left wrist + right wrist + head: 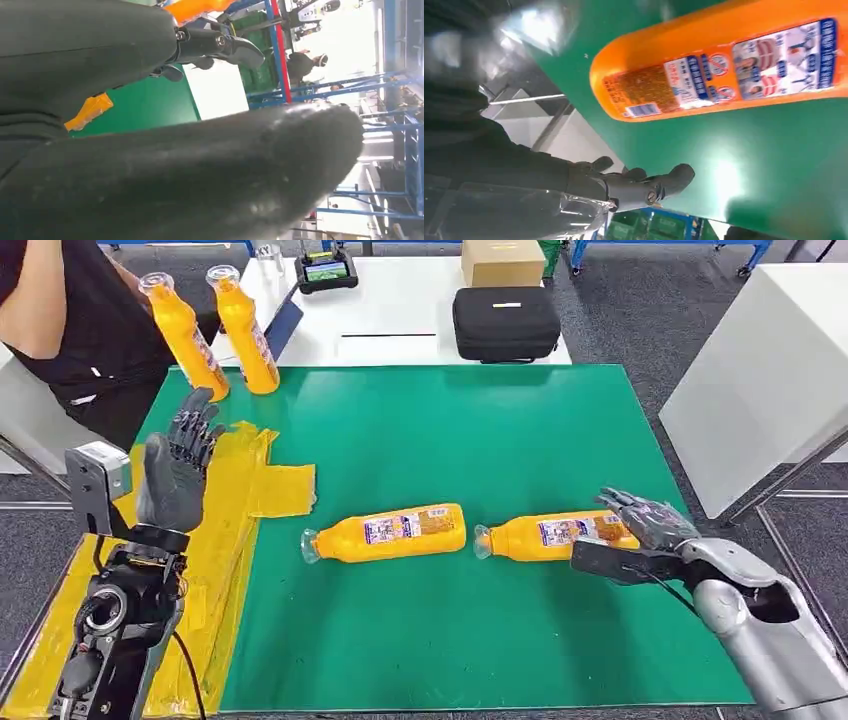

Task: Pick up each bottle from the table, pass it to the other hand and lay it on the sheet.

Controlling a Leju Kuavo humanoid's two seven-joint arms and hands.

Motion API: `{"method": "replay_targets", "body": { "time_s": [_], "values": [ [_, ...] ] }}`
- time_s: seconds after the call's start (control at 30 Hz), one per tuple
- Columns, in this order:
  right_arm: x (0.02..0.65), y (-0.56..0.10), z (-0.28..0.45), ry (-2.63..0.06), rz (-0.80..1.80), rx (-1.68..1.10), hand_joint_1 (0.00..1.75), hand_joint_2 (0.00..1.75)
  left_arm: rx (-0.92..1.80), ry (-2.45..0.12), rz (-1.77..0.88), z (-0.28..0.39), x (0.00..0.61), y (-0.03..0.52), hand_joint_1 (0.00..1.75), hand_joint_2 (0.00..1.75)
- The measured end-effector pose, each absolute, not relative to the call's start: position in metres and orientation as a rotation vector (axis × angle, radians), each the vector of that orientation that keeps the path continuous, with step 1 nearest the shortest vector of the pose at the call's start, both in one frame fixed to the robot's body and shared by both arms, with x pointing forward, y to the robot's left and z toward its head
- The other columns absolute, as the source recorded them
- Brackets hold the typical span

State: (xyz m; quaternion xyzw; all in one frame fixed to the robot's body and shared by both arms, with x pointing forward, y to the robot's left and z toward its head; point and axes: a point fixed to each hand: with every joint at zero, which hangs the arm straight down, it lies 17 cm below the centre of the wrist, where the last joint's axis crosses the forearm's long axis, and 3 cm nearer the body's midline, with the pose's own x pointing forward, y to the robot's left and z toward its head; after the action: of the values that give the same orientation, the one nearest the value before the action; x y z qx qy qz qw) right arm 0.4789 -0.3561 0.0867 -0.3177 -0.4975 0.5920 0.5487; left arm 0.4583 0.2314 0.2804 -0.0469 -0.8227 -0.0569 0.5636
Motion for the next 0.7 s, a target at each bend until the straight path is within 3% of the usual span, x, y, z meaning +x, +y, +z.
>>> {"method": "replay_targets", "body": {
  "time_s": [0.7],
  "values": [
    [0.513,-0.369,0.054,-1.004,1.456,-0.787,0.00,1.75,-0.120,-1.954,-0.113,0.304,0.481,0.233,0.00,0.00]
  ]
}}
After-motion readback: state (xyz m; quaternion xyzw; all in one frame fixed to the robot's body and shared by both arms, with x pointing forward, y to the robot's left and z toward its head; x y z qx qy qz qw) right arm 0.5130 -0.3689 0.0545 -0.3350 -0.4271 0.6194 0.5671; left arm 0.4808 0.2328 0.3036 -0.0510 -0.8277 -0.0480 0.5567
